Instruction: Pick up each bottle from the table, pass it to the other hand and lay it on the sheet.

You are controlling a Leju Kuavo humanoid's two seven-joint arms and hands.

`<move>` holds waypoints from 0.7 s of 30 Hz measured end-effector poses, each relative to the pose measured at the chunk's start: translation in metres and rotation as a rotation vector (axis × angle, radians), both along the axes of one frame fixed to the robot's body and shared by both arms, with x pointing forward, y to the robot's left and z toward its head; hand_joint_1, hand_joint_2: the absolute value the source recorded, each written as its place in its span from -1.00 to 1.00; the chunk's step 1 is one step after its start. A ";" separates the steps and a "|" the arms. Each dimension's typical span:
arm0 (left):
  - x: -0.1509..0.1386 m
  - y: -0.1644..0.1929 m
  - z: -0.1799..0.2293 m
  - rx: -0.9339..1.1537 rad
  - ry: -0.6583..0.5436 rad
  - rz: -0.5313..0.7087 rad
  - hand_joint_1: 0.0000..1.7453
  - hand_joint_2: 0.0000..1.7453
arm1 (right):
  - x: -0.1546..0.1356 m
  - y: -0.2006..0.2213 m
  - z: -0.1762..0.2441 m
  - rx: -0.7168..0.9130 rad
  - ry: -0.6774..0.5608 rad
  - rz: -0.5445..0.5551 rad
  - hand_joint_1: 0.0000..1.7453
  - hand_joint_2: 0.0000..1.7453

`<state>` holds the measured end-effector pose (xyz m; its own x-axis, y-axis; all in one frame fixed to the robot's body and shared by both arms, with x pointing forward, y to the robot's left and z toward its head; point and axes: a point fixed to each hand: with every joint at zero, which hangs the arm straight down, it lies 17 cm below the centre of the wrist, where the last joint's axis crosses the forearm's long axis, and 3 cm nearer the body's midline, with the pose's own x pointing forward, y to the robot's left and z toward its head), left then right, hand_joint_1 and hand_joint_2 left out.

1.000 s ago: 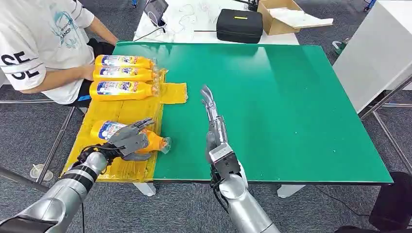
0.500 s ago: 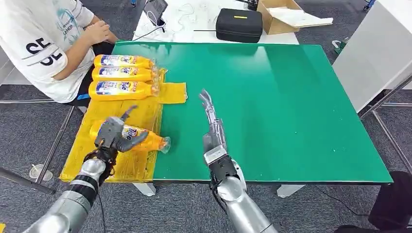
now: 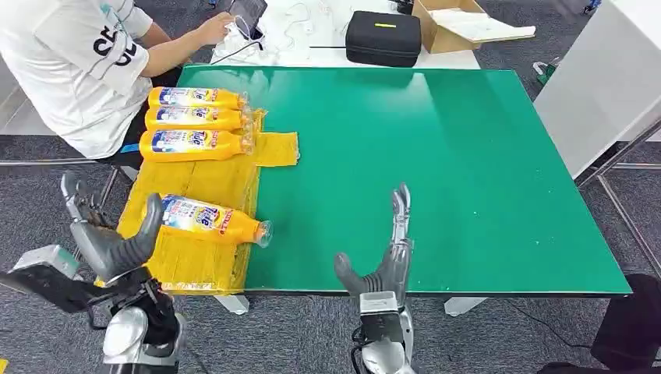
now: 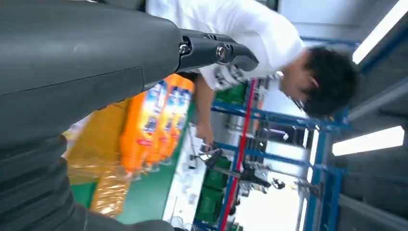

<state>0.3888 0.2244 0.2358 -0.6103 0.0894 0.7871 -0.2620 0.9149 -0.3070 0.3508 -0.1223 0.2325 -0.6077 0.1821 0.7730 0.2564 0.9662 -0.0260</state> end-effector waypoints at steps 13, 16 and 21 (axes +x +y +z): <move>-0.046 -0.036 -0.083 0.041 0.220 -0.083 -1.00 1.00 | -0.027 -0.051 -0.019 -0.015 0.061 -0.170 -1.00 1.00; -0.050 -0.046 -0.100 0.017 0.260 -0.121 -1.00 1.00 | -0.027 -0.057 -0.022 0.000 0.073 -0.184 -1.00 1.00; -0.051 -0.048 -0.105 -0.004 0.271 -0.128 -1.00 1.00 | -0.027 -0.059 -0.023 0.003 0.076 -0.190 -1.00 1.00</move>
<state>0.3379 0.1760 0.1313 -0.3613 0.1550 0.9195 -0.2179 0.9448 -0.2448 0.3242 -0.1812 0.2096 -0.5022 0.2853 0.8163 0.4318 0.9007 -0.0491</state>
